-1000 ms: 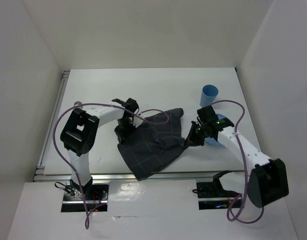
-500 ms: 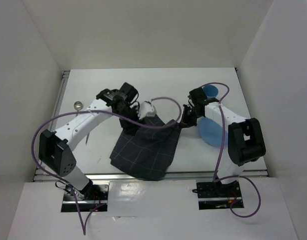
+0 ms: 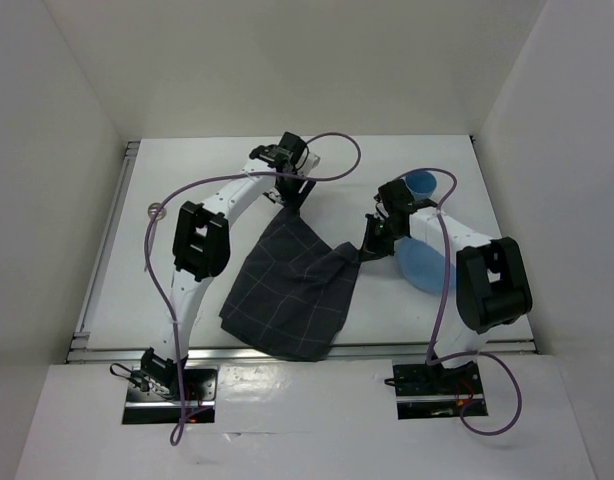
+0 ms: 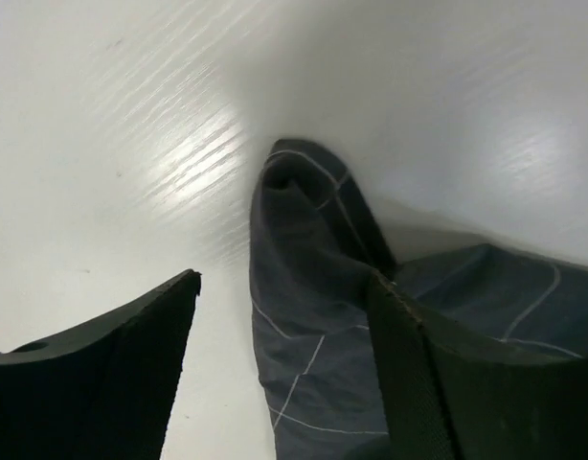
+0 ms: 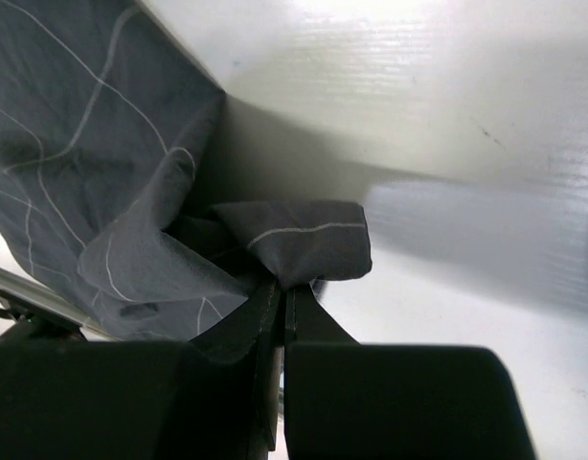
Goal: Set the dinner table for one person
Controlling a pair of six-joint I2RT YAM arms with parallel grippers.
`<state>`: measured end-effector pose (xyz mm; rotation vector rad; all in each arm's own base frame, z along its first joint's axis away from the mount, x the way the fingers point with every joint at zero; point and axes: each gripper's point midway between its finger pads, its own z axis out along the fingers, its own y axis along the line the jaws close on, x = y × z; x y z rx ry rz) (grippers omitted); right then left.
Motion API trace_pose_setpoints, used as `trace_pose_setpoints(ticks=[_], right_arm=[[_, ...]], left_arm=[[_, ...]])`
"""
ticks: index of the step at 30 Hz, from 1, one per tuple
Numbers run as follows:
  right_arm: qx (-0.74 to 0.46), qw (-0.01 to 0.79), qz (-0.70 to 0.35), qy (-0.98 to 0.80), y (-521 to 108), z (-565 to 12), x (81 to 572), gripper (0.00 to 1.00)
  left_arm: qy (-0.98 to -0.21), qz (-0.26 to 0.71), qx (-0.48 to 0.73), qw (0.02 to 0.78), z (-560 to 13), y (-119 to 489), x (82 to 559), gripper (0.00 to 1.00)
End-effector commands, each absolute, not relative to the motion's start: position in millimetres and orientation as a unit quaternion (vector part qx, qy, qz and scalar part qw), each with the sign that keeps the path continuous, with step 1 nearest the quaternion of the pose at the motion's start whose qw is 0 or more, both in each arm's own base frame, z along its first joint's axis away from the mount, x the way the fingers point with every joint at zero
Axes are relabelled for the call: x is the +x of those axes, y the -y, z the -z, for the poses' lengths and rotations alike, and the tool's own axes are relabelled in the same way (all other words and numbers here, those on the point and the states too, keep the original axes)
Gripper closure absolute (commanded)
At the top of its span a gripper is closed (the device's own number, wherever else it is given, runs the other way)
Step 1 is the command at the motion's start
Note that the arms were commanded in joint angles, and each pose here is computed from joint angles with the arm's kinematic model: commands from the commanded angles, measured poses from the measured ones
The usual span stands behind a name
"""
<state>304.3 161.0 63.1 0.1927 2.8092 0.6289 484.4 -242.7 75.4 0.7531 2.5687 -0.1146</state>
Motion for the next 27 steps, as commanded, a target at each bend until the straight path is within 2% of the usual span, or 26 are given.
trace_pose_setpoints(ticks=[1,2,5,8,13,15,17,18,21,24,25,27], right_arm=[[0.054,0.148,-0.227,-0.961,-165.6,-73.3,301.3,1.0],[0.055,0.143,-0.226,-0.962,-164.1,-72.2,296.2,1.0],[0.057,0.14,-0.22,-0.964,-161.1,-68.4,291.3,1.0],[0.058,0.149,-0.214,-0.964,-158.1,-73.1,291.5,1.0],[0.059,0.147,-0.208,-0.965,-156.4,-75.0,291.4,1.0],[0.059,0.146,-0.208,-0.965,-157.3,-78.2,294.3,1.0],[0.055,0.146,-0.206,-0.966,-157.5,-80.0,296.2,1.0],[0.051,0.158,-0.196,-0.966,-154.5,-84.8,302.5,1.0],[0.056,0.178,-0.174,-0.967,-146.4,-92.2,319.2,1.0],[0.069,0.233,-0.167,-0.956,-131.2,-127.8,370.7,1.0],[0.065,0.289,-0.179,-0.938,-131.9,-174.4,406.1,1.0],[0.063,0.31,-0.164,-0.934,-124.0,-197.8,439.3,1.0]], left_arm=[[-0.927,0.01,0.229,0.296,-103.6,238.5,506.7,0.22],[-0.929,-0.003,0.226,0.293,-92.3,235.6,510.9,0.19],[-0.929,0.004,0.249,0.274,-74.8,241.5,512.7,0.18],[-0.941,0.02,0.269,0.203,-34.0,242.8,491.3,0.2],[-0.946,0.066,0.294,0.115,13.7,243.2,455.4,0.3],[-0.951,0.062,0.289,0.097,25.8,235.6,454.1,0.53],[-0.956,0.079,0.269,0.084,24.0,225.3,455.2,0.8],[-0.957,0.085,0.264,0.088,14.2,222.3,456.6,1.0],[-0.956,0.082,0.245,0.136,-22.4,204.5,476.1,1.0],[-0.94,0.053,0.225,0.251,-110.5,180.5,514.7,1.0],[-0.926,0.047,0.214,0.307,-152.3,174.5,531.9,1.0],[-0.895,0.022,0.181,0.407,-236.2,142.5,549.6,1.0]])
